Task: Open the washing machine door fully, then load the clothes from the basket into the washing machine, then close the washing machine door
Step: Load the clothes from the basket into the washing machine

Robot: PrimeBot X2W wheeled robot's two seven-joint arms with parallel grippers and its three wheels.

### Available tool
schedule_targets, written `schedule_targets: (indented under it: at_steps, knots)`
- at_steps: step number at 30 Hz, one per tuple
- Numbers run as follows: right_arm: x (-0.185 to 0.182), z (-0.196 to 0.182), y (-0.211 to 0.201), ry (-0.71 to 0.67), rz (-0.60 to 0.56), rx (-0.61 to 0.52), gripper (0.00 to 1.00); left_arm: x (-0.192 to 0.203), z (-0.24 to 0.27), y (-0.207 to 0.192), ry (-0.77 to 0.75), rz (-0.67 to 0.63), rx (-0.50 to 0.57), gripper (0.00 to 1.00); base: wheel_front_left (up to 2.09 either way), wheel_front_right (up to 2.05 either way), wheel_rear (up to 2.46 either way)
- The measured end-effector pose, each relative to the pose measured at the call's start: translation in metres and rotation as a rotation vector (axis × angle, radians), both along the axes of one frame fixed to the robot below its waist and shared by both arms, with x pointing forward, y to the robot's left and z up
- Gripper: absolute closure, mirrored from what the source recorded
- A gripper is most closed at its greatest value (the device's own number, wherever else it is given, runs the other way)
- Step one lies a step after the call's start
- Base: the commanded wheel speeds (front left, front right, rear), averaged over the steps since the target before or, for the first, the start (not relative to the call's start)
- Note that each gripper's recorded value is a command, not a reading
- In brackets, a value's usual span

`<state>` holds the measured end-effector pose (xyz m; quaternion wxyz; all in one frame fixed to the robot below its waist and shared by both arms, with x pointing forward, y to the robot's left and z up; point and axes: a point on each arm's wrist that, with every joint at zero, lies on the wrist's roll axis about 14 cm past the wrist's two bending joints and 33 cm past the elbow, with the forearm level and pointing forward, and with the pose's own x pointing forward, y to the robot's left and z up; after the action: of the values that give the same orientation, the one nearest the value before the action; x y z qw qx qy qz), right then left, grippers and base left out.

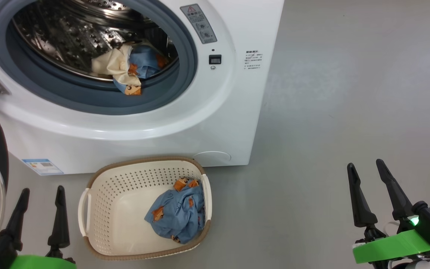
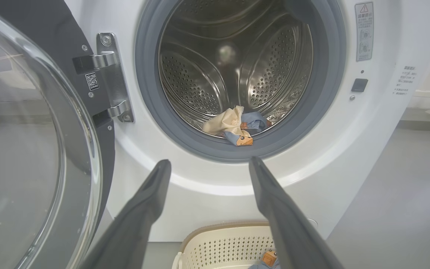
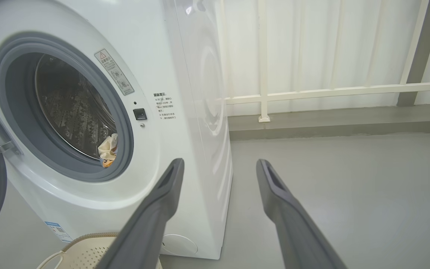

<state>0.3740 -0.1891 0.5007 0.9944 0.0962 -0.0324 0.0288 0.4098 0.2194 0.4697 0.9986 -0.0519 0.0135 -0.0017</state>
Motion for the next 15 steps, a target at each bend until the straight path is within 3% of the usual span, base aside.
schedule_targets:
  at_steps: [15]
  knots:
    - [0.003, -0.007, 0.0, 0.02, 0.0, 0.001, 0.0, 0.003, -0.016, -0.014, 0.041, -0.026, -0.022, 0.0, 0.0, 0.0, 0.0]
